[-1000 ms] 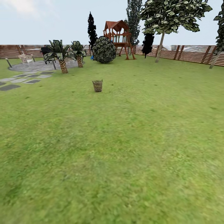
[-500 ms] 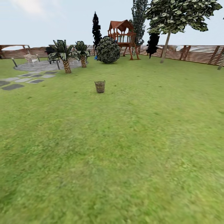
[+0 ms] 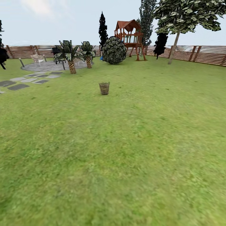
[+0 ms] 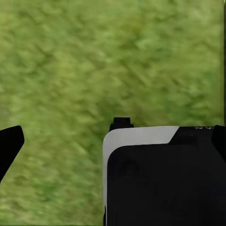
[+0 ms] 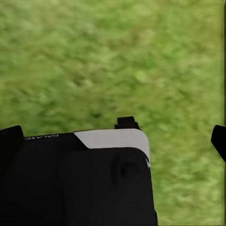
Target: Take the three Easter eggs out of the wicker basket on the lawn in the garden, then place them on the lawn next to a single tree (choose any tree) so that all three eggs are next to the same tree and none are left in the basket.
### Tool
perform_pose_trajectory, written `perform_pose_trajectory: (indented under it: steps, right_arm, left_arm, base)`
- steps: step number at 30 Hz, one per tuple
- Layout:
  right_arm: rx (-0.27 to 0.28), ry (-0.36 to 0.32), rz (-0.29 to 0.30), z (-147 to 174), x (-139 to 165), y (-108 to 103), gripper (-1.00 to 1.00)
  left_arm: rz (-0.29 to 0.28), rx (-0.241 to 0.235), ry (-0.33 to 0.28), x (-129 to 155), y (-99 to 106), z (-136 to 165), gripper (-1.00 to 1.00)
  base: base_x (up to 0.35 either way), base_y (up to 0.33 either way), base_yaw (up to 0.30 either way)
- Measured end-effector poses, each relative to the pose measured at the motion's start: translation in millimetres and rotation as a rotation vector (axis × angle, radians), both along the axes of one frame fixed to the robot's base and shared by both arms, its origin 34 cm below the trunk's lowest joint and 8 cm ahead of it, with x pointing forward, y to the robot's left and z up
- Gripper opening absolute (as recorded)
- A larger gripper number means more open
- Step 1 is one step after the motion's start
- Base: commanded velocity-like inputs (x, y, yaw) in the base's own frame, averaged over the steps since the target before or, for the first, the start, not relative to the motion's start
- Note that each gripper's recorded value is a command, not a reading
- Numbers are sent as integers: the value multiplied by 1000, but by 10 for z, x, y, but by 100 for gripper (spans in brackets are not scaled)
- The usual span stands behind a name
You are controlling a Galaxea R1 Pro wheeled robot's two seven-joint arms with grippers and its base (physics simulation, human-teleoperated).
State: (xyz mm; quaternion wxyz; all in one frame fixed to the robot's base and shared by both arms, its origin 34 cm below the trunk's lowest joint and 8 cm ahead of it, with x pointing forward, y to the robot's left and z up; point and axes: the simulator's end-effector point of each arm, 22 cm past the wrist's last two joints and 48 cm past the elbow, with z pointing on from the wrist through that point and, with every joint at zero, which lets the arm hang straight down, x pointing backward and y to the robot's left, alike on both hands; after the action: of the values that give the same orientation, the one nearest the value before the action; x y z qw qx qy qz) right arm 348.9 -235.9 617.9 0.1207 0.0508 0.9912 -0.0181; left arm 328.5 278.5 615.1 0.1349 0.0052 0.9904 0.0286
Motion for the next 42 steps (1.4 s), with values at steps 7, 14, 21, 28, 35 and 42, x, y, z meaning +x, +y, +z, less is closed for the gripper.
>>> perform_pose_trajectory:
  steps: [7, 14, 21, 28, 35, 42]
  right_arm:
    - [0, 0, 0, 0, 0, 2, 100]
    - [0, 0, 0, 0, -1, 2, 100]
    - [0, 0, 1, 0, 0, 4, 100]
    - [0, 0, 1, 0, -1, 4, 100]
    - [0, 1, 1, 0, -1, 4, 100]
    - [0, 0, 1, 0, -1, 4, 100]
  left_arm:
    - [-1, 0, 0, 0, 0, 0, 100]
    - [-1, 0, 0, 0, 0, 0, 100]
    - [-1, 0, 0, 0, 0, 0, 100]
    - [-1, 0, 0, 0, 0, 0, 100]
    - [-1, 0, 0, 0, 0, 0, 100]
    - [-1, 0, 0, 1, 0, 0, 100]
  base:
    - [301, -128, 0]
    - [301, -129, 0]
    - [301, -129, 0]
    - [301, -129, 0]
    - [301, -129, 0]
    - [301, -114, 0]
